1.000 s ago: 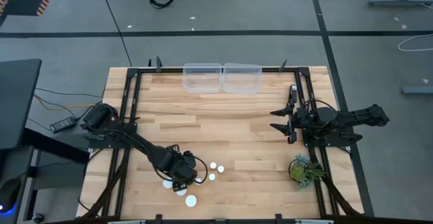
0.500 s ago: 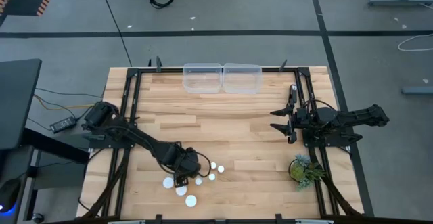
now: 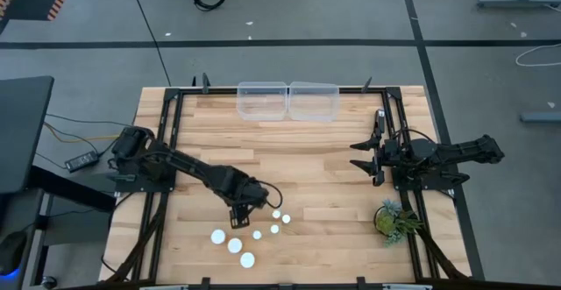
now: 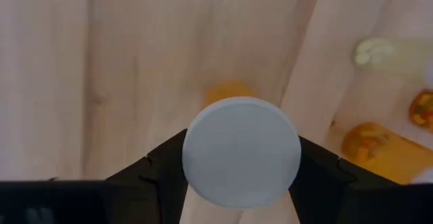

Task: Pick and place medicine bottles into bin by pill shape (circle, oval)
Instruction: Put the large orange pill bottle into the left transparent bin

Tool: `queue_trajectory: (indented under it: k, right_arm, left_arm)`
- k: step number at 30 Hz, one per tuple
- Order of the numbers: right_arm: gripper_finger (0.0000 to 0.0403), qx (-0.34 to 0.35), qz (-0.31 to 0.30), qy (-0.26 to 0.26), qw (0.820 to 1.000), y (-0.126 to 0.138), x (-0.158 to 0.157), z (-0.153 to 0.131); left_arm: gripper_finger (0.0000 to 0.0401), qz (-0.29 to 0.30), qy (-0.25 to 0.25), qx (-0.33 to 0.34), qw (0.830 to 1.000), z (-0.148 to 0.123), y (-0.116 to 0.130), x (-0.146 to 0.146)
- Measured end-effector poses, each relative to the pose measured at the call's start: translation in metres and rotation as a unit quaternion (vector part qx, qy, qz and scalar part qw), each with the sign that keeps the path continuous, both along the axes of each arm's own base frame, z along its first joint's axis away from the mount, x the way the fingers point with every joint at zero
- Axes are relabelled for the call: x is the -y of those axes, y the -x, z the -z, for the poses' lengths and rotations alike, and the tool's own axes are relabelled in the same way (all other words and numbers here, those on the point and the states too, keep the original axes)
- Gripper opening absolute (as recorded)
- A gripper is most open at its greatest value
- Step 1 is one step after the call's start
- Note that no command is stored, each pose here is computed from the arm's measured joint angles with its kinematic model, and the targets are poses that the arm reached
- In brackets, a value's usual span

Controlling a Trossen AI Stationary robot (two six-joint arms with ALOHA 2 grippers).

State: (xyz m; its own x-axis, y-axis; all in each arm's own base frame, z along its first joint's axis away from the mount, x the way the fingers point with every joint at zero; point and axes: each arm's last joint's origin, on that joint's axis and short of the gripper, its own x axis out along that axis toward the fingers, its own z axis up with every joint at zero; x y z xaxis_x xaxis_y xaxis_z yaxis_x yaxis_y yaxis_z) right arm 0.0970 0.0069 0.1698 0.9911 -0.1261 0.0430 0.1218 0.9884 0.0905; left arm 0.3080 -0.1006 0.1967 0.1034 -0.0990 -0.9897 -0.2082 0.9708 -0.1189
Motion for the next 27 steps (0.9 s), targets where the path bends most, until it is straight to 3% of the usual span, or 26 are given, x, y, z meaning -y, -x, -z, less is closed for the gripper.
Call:
queue_trajectory:
  k: [7,12,27]
  right_arm:
    - [0.0255,0.000,0.000,0.000,1.000,0.000,0.000,0.000]
    - [0.0255,0.000,0.000,0.000,1.000,0.000,0.000,0.000]
    - [0.0255,0.000,0.000,0.000,1.000,0.000,0.000,0.000]
  left_arm:
    - [0.0210,0.025,-0.048,0.024,0.998,-0.042,-0.016,-0.018]
    - [0.0220,0.032,-0.095,0.050,0.994,-0.060,-0.027,-0.047]
    - [0.0216,-0.040,-0.158,0.069,0.984,-0.067,-0.029,-0.188]
